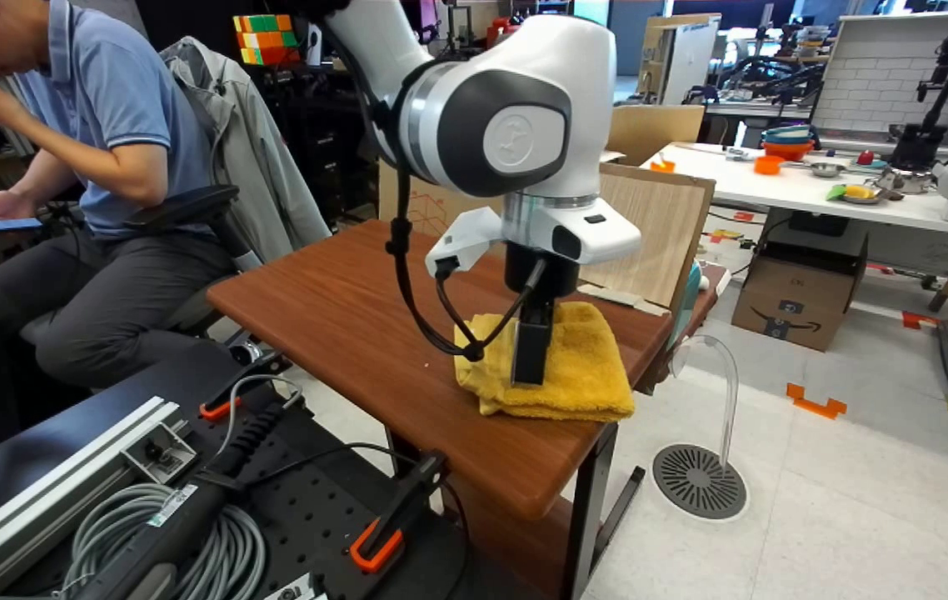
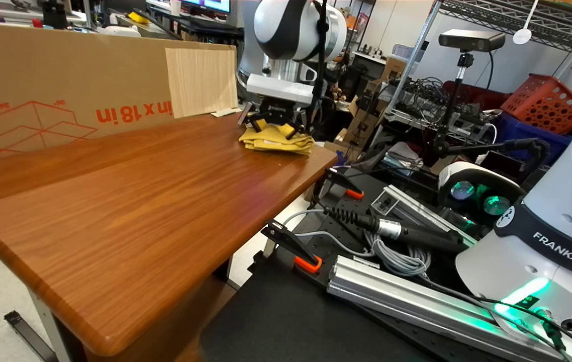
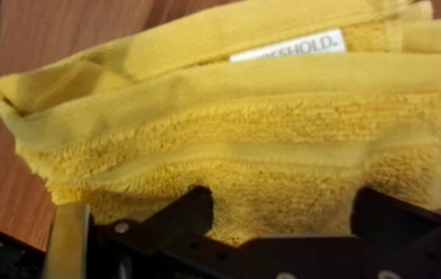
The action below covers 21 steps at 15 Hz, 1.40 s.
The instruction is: Wipe the table with the yellow cloth
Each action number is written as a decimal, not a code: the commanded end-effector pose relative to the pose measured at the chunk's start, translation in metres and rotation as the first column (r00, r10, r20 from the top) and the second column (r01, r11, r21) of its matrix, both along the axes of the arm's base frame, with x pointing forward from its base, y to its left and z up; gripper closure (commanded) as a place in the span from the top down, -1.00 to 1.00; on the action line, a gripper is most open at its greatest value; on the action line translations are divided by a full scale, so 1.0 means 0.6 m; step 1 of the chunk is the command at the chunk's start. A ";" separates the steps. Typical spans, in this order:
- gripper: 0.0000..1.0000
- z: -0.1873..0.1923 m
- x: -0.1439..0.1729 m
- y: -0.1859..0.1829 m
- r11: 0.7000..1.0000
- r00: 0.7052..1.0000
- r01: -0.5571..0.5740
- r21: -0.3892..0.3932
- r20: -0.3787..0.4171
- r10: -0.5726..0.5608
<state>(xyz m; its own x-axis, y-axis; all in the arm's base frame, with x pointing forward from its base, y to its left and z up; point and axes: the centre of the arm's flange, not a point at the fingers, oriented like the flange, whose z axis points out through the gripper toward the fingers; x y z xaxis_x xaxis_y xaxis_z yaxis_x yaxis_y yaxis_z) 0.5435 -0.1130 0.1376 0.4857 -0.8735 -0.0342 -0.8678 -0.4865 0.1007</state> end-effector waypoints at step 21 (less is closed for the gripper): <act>1.00 0.044 -0.154 0.657 0.828 0.809 -0.540 -0.148 0.181 0.560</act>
<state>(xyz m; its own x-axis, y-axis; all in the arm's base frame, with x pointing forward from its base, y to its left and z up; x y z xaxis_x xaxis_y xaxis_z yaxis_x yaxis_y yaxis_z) 0.4251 0.2630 0.1567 0.9084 -0.3914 0.1473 -0.4062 -0.9094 0.0891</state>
